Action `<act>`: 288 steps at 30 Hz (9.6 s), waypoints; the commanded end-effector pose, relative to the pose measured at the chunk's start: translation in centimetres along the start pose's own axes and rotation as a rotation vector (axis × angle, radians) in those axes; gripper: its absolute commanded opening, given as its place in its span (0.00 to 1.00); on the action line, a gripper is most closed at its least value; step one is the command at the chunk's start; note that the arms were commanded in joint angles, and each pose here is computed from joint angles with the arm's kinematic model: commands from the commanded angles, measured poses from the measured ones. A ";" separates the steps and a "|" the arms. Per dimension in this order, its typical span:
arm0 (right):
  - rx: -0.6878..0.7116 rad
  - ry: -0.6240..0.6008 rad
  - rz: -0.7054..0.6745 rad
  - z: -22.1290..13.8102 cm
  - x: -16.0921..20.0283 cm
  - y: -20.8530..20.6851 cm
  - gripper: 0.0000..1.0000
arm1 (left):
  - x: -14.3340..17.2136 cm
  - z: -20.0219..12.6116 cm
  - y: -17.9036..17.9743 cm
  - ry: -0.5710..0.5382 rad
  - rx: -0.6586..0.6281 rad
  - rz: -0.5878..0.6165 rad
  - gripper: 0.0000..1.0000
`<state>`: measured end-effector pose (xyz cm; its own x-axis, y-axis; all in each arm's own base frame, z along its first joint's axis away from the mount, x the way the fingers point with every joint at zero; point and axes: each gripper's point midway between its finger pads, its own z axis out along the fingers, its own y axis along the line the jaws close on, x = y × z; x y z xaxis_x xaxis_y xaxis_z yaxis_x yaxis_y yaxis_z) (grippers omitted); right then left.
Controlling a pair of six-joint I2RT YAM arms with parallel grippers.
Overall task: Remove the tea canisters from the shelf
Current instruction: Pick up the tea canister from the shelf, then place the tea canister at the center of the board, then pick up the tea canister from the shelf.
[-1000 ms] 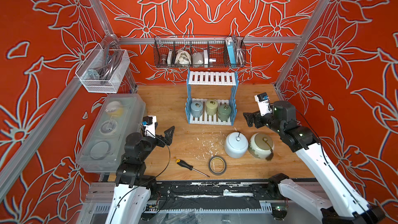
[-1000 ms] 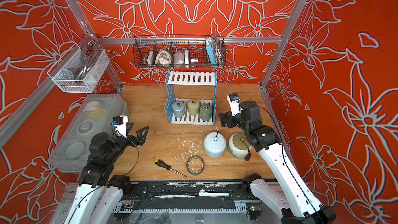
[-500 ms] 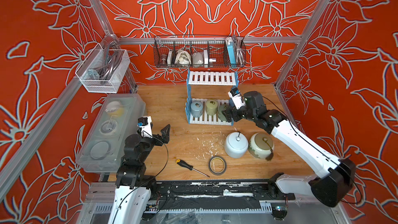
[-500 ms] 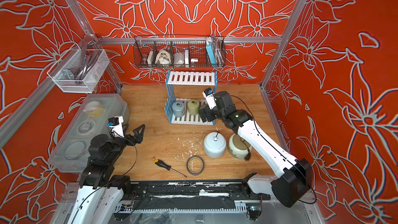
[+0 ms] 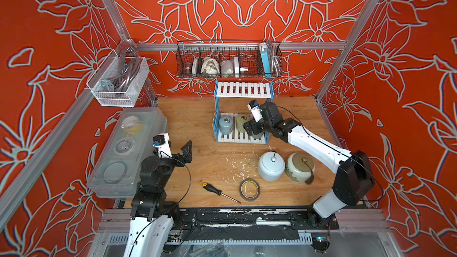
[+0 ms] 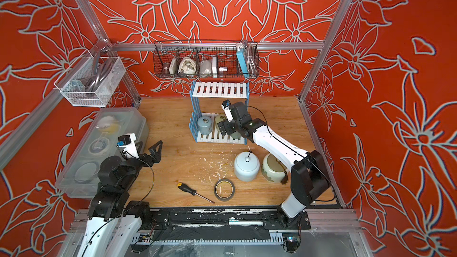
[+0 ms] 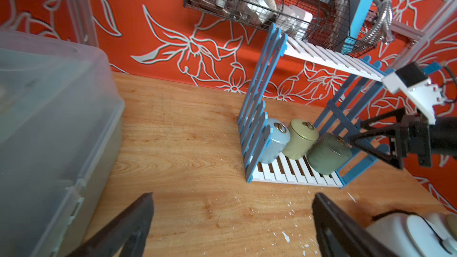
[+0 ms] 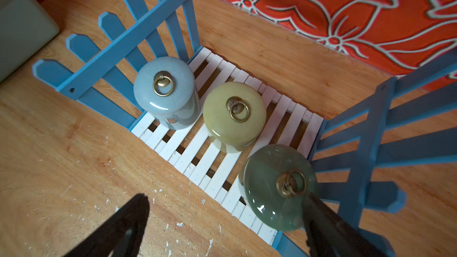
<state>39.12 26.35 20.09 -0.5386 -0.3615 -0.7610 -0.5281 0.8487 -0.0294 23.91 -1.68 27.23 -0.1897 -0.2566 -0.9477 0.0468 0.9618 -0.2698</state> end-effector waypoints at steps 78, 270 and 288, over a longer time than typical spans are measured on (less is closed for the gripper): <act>0.107 0.020 0.015 6.1 -4.1 -1.6 0.59 | -0.8 -2.8 -6.6 0.010 0.363 0.096 0.99; 0.361 -0.671 -0.246 -25.1 11.8 -5.9 1.00 | 7.8 15.0 -27.1 0.506 0.973 0.639 0.99; 0.389 -0.698 -0.207 -24.6 12.1 -6.6 0.99 | 14.5 20.9 -30.0 0.587 1.009 0.680 0.99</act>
<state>20.02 6.94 26.43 0.1175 -0.3415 -0.9325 -0.2436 0.9004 -0.3604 39.79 -35.28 18.32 -0.2439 0.5560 -0.7946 0.9359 0.3496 -0.0427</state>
